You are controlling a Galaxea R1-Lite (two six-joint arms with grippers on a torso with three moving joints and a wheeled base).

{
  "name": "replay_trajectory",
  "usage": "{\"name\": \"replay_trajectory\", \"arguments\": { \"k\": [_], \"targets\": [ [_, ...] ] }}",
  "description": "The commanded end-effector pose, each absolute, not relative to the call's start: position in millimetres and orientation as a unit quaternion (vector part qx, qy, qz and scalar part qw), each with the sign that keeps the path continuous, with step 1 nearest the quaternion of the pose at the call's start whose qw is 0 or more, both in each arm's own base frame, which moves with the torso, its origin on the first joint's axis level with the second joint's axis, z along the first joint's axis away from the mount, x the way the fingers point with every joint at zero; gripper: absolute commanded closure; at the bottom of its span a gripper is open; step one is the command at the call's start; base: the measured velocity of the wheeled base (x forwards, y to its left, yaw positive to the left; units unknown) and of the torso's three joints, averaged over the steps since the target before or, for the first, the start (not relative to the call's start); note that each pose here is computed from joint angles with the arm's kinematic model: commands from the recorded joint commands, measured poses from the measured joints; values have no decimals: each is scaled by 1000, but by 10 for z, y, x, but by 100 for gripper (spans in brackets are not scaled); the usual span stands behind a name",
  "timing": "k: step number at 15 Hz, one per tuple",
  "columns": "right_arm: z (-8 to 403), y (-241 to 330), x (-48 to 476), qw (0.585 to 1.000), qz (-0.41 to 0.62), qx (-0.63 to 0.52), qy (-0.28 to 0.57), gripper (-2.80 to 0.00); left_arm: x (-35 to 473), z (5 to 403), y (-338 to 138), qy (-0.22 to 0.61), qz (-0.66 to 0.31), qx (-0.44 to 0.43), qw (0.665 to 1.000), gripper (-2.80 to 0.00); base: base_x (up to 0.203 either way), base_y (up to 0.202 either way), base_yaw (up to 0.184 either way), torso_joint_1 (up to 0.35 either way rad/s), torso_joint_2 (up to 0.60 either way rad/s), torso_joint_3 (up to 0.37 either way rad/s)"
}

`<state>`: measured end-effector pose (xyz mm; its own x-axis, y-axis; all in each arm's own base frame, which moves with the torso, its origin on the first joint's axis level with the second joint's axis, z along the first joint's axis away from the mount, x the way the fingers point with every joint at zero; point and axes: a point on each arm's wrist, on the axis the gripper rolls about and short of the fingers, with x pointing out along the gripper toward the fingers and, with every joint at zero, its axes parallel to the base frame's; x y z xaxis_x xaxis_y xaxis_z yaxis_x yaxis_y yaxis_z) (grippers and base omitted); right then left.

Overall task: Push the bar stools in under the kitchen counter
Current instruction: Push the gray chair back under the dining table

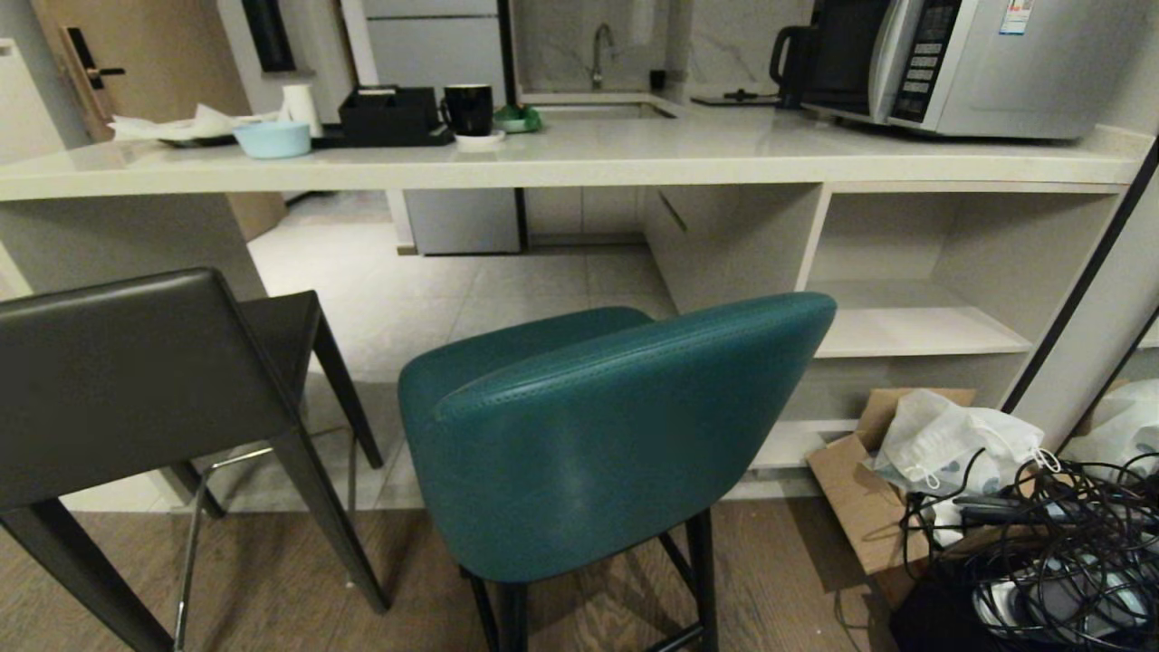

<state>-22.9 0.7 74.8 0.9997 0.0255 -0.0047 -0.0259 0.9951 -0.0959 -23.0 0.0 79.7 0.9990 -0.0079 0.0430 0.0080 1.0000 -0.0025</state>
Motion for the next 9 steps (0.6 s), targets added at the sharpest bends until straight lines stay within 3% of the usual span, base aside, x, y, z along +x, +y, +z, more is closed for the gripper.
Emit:
{"name": "replay_trajectory", "arguments": {
  "k": [1,5,9],
  "targets": [
    [748,6,-229,999,12,-45,2,0,-215,746,0,-12,-4,-2,1000,0,0,0,0,0,0,0],
    [754,6,-230,999,12,-42,0,0,-215,746,0,-12,-4,-2,1000,0,0,0,0,0,0,0],
    [750,6,-228,999,11,-41,2,0,-215,748,0,-12,-3,-2,1000,0,-179,0,-2,7,4,2]
  ]
}}
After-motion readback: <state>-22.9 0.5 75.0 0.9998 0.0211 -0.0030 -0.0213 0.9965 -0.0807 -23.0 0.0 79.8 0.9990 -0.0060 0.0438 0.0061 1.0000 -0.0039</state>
